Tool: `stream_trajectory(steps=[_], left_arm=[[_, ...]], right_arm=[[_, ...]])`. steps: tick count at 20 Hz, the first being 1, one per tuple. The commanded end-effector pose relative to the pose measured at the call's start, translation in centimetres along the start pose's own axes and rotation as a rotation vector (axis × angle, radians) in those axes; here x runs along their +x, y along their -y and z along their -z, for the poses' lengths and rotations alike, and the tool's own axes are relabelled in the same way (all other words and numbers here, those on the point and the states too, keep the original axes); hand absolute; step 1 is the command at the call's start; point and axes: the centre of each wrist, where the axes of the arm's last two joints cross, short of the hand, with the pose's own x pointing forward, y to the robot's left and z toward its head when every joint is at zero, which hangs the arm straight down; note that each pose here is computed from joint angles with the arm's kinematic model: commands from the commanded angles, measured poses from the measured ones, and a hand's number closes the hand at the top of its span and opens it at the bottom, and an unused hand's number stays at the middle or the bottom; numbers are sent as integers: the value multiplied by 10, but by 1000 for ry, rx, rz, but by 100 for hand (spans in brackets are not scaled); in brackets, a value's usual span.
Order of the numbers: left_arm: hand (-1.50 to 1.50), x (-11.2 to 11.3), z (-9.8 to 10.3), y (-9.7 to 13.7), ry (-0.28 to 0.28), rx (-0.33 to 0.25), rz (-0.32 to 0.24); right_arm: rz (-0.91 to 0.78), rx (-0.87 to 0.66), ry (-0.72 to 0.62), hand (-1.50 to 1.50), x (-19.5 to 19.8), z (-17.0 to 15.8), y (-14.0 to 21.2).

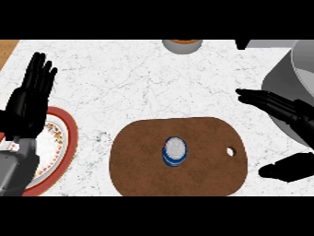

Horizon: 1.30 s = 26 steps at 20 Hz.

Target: Pick the can from the cutting board and place it in the pot

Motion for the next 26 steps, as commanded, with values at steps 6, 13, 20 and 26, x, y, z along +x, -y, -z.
stream_trajectory(steps=[6,13,20,26], left_arm=[[0,7,1,-3,-10,-6,9],[0,-6,0,-8,5,-4,12],[0,-1,13,-4,21,-7,8],[0,8,10,-2,-7,-18,7]], right_arm=[[-132,197,-111,-150,67,27,-23],[-107,258,-235,-150,62,49,-58],[-118,321,-232,-150,51,75,-102],[-105,276,-172,-150,56,63,-87]])
